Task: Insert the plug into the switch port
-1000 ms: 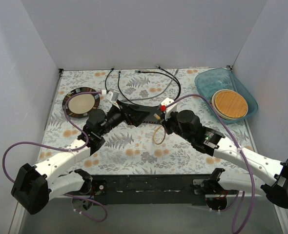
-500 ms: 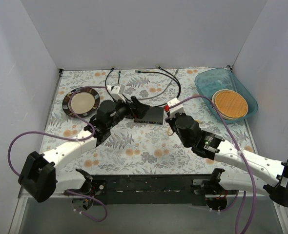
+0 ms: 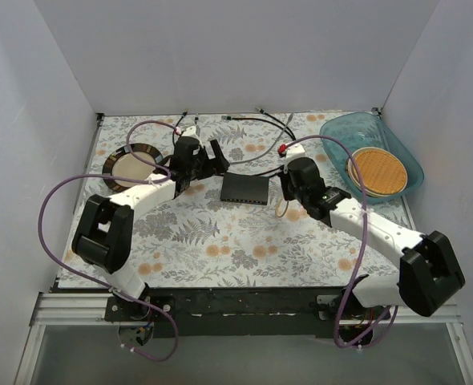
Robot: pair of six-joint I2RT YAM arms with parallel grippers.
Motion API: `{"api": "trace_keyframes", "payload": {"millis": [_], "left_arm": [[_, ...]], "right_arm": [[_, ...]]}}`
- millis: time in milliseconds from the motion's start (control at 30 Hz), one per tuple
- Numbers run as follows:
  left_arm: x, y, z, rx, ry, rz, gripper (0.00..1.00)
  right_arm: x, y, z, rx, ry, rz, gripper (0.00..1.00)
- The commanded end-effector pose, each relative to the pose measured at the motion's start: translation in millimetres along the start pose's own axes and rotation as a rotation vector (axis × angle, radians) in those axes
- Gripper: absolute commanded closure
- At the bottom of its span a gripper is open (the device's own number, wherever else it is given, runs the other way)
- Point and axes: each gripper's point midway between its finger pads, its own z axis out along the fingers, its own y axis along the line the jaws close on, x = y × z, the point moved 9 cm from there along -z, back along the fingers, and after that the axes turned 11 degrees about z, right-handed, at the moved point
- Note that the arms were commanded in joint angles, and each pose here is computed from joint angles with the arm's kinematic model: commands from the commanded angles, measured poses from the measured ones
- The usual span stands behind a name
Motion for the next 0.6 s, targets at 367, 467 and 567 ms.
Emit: {"api": "trace_keyframes", "payload": {"millis": [367, 467, 567], "left_arm": [[16, 9, 74, 0.118, 0.189, 0.020, 0.02], [24, 8, 77, 0.157, 0.214, 0.011, 0.02], [31, 9, 76, 0.174, 0.230, 0.008, 0.02]], "right_arm": [[12, 13, 62, -0.243, 0.290, 0.230, 0.99], [20, 8, 73, -0.241, 0.332, 0.277, 0.99], [27, 1, 83, -0.221, 0.347, 0.322, 0.99]]}}
